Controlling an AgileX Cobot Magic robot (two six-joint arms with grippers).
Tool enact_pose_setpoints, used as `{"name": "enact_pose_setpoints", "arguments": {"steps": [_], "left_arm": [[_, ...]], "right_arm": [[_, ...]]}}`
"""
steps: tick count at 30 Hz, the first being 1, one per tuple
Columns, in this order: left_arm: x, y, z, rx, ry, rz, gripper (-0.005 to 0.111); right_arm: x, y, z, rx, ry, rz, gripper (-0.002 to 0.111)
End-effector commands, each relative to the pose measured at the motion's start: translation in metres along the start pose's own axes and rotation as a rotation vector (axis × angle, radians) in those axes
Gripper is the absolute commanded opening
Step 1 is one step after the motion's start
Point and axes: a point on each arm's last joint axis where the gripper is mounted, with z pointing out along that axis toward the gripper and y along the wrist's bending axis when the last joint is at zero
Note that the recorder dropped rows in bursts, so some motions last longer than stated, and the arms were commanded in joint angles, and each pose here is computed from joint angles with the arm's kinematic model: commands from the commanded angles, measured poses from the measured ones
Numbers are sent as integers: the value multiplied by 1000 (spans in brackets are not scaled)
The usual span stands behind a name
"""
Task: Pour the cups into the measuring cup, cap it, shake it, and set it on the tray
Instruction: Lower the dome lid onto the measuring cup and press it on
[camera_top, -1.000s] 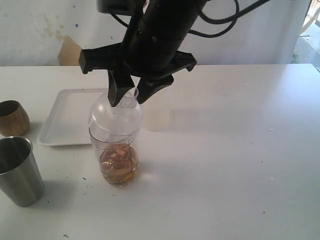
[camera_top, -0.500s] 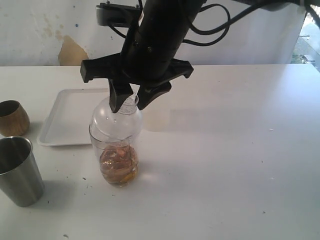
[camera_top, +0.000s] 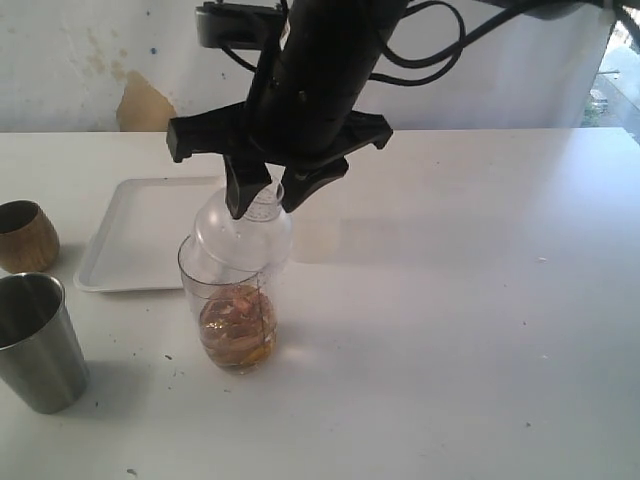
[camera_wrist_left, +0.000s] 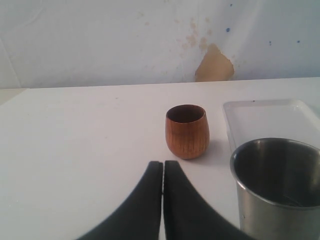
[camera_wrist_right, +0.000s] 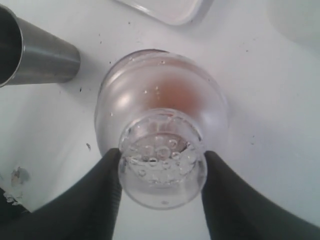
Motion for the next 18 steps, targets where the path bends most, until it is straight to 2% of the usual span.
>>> {"name": "enact_pose_setpoints", "arguments": {"steps": [1, 12, 18], "left_arm": [[1, 0, 0, 1, -3, 0, 1], [1, 0, 0, 1, -3, 0, 1], [1, 0, 0, 1, -3, 0, 1]], "right_arm": [[-5, 2, -17, 11, -79, 16, 0], [-4, 3, -17, -5, -57, 50, 0], [-2, 17, -8, -12, -56, 18, 0]]}}
